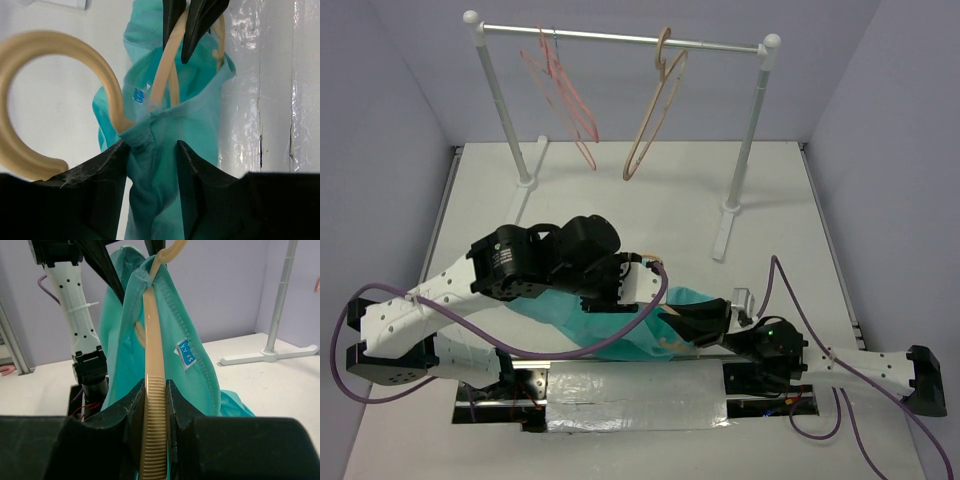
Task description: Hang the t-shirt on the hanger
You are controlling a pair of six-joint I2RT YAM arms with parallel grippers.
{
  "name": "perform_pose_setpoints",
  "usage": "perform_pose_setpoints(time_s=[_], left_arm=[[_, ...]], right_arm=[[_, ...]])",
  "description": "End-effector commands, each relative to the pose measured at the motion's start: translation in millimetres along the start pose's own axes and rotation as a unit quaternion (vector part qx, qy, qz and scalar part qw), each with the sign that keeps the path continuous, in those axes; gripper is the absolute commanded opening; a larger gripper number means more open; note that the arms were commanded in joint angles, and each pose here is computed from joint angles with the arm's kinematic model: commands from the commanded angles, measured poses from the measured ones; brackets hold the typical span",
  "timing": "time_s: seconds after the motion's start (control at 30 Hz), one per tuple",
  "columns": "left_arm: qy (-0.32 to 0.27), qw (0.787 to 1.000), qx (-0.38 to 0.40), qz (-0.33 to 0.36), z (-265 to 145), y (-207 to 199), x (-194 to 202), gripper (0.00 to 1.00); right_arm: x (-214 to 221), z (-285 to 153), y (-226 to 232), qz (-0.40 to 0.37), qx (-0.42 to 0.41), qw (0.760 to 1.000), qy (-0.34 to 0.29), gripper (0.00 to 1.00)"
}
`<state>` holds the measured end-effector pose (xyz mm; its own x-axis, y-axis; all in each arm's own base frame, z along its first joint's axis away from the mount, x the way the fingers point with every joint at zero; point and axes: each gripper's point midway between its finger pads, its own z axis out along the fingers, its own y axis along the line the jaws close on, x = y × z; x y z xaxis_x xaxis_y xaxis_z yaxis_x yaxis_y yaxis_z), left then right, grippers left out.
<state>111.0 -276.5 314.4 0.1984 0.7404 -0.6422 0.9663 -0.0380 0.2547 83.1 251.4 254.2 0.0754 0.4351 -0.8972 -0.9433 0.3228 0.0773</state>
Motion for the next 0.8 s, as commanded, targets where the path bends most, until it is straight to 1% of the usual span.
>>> perform_pose_setpoints(time_s=[0.0, 0.13, 0.2, 0.27, 0.33, 0.4, 0.43, 0.5, 0.53, 0.6, 0.63, 0.77], left_arm=[[-0.006, 1.0, 0.002, -0.031, -13, -4, 2, 0.54], [-0.005, 0.999, -0.005, -0.049, -17, -2, 1, 0.56], [0.0, 0.998, -0.005, -0.065, -16, -3, 3, 0.6], [0.011, 0.997, -0.015, -0.077, -16, -2, 8, 0.61], [0.025, 0.996, -0.027, -0.085, -15, 1, 15, 0.6], [0.03, 0.995, -0.024, -0.088, -12, 1, 18, 0.56], [0.03, 0.996, -0.018, -0.088, -11, -1, 18, 0.45], [0.034, 0.995, -0.016, -0.093, -9, 0, 20, 0.32], [0.031, 0.995, -0.007, -0.091, -8, -3, 19, 0.21], [0.034, 0.995, -0.001, -0.091, -5, -5, 21, 0.08], [0.037, 0.995, -0.002, -0.092, -5, -5, 23, 0.0], [0.046, 0.994, -0.009, -0.095, 0, -4, 34, 0.0]], right_arm=[[7, -10, -3, -0.011, 0.001, 1.0, -0.022, 0.0], [10, -10, -9, -0.019, 0.017, 1.0, -0.017, 0.0], [12, -8, -13, -0.025, 0.028, 0.999, -0.011, 0.0], [15, -8, -19, -0.032, 0.042, 0.999, -0.002, 0.0], [15, -7, -20, -0.036, 0.045, 0.998, 0.0, 0.0], [16, -7, -20, -0.036, 0.045, 0.998, 0.002, 0.0], [14, -6, -20, -0.036, 0.045, 0.998, 0.0, 0.0], [13, -6, -19, -0.036, 0.045, 0.998, -0.002, 0.0], [13, -6, -19, -0.036, 0.045, 0.998, -0.003, 0.0], [11, -6, -20, -0.036, 0.047, 0.998, -0.006, 0.0], [9, -6, -20, -0.036, 0.047, 0.998, -0.008, 0.0], [6, -6, -21, -0.035, 0.05, 0.998, -0.013, 0.0]])
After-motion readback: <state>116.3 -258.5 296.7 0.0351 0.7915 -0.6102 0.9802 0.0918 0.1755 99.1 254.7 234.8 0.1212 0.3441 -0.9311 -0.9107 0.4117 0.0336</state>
